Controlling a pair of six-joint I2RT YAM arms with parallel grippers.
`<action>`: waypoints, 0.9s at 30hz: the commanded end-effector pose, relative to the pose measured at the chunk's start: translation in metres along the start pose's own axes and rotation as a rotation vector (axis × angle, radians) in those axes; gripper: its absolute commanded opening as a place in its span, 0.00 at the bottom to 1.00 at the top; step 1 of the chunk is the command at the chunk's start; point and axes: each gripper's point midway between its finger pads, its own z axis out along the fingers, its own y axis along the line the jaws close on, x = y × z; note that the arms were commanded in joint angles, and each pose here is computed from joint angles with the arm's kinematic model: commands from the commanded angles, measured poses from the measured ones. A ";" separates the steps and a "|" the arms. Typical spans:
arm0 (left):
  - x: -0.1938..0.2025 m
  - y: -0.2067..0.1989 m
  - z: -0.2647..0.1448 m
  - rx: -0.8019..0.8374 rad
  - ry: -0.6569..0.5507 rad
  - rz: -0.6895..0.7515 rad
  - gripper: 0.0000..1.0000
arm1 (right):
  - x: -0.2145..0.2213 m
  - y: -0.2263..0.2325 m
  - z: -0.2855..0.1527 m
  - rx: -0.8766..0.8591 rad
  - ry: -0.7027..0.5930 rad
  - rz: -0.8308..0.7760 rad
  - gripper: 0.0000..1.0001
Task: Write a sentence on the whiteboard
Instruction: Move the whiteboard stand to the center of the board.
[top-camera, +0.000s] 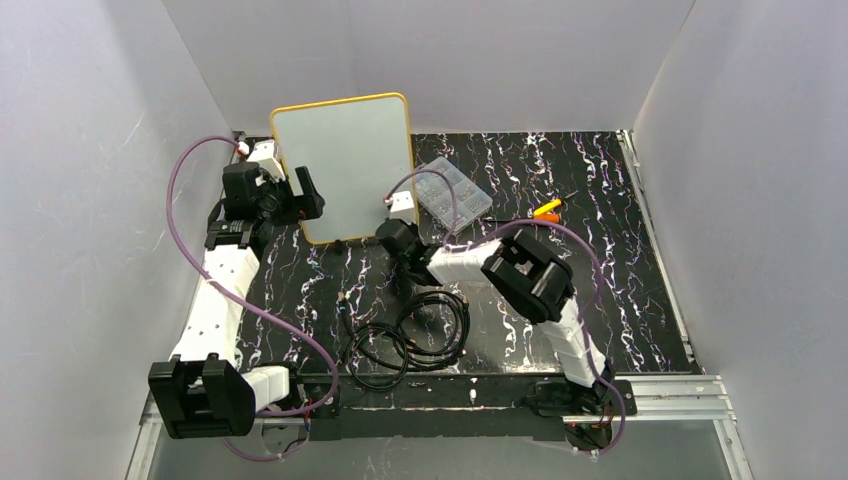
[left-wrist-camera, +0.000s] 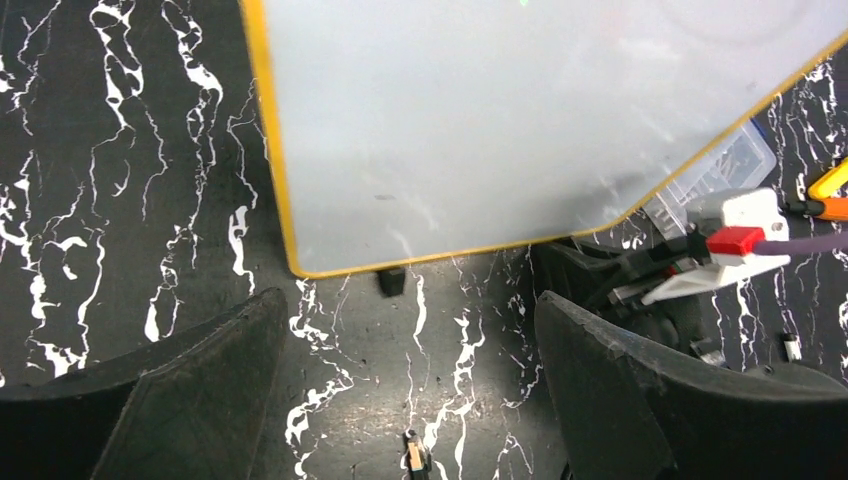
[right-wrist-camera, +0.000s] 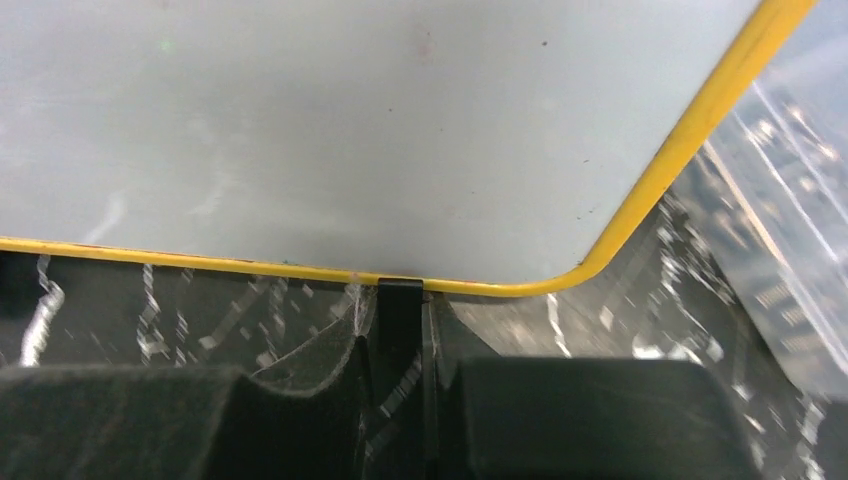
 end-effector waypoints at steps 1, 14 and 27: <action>-0.006 -0.017 -0.013 0.069 -0.038 0.005 0.91 | 0.017 -0.043 -0.028 0.085 0.047 -0.029 0.01; 0.040 -0.046 -0.031 0.136 0.017 0.059 0.91 | 0.039 -0.102 -0.079 0.164 0.086 -0.030 0.01; 0.069 -0.052 -0.041 0.158 0.066 0.107 0.91 | 0.035 -0.109 -0.095 0.140 0.077 -0.009 0.46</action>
